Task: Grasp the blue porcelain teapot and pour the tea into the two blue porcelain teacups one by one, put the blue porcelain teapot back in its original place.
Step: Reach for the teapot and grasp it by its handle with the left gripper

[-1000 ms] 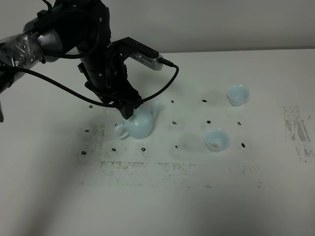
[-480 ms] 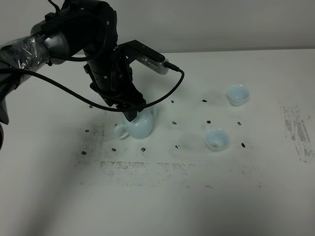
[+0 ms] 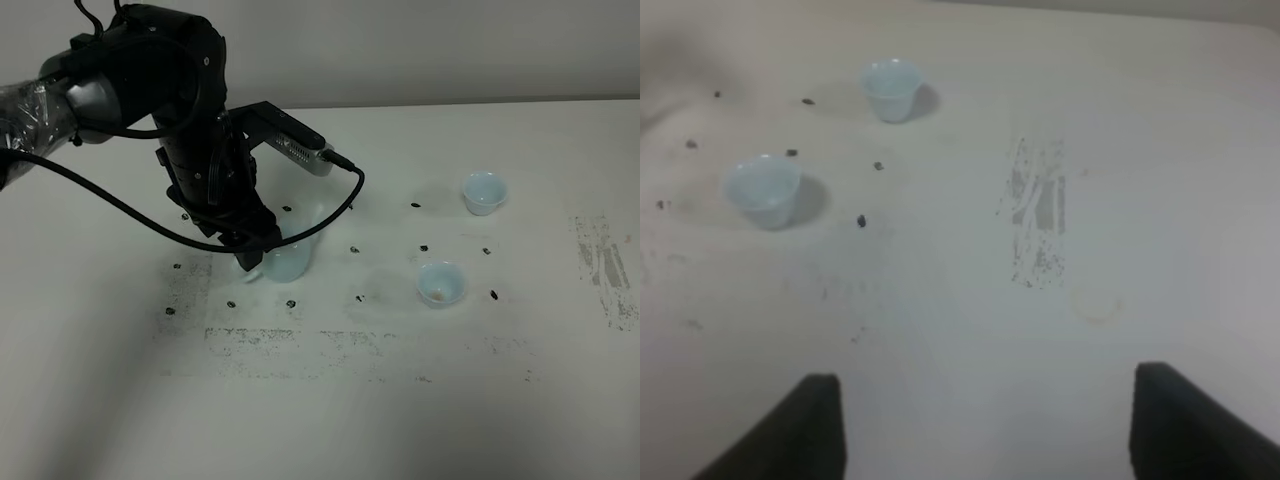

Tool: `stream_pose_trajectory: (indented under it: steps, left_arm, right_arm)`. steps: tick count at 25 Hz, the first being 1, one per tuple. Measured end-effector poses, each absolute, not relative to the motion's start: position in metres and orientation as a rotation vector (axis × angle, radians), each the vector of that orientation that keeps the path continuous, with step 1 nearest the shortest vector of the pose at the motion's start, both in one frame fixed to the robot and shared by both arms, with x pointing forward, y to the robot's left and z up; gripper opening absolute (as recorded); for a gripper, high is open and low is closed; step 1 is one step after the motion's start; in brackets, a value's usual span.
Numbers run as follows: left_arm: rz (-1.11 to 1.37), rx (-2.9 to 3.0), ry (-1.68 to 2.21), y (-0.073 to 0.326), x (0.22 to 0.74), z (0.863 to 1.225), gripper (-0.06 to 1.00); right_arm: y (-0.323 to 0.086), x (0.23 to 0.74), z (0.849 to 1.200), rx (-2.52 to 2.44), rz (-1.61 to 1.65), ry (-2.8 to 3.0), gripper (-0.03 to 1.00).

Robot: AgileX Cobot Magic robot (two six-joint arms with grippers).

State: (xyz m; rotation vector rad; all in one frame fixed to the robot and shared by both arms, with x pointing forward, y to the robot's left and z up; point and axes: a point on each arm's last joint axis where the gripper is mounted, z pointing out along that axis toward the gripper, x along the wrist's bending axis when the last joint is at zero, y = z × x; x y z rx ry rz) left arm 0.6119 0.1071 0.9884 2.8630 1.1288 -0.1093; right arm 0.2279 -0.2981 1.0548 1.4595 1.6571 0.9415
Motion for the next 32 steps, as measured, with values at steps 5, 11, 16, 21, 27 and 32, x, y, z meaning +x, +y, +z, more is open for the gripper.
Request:
stream_pose_trajectory:
  steps: [5, 11, 16, 21, 27, 32]
  left_arm:
    - [-0.148, 2.894, 1.117, 0.106, 0.615, 0.973, 0.06]
    - [-0.190, 2.928, 1.098, 0.102, 0.621, 0.952, 0.06]
    - [-0.184, 2.927, 1.092, 0.100, 0.626, 0.949, 0.06]
    - [-0.207, 2.943, 1.087, 0.099, 0.628, 0.939, 0.06]
    - [-0.208, 2.949, 1.072, 0.098, 0.629, 0.933, 0.06]
    - [-0.168, 2.934, 1.047, 0.097, 0.632, 0.933, 0.06]
  right_arm:
    - [-0.298, 0.228, 1.055, 1.460, 0.941, 1.657, 0.58]
    - [-0.298, 0.228, 1.055, 1.460, 0.941, 1.657, 0.58]
    - [-0.298, 0.228, 1.055, 1.460, 0.941, 1.657, 0.58]
    - [-0.298, 0.228, 1.055, 1.460, 0.941, 1.657, 0.58]
    - [-0.298, 0.228, 1.055, 1.460, 0.941, 1.657, 0.58]
    - [-0.298, 0.228, 1.055, 1.460, 0.941, 1.657, 0.58]
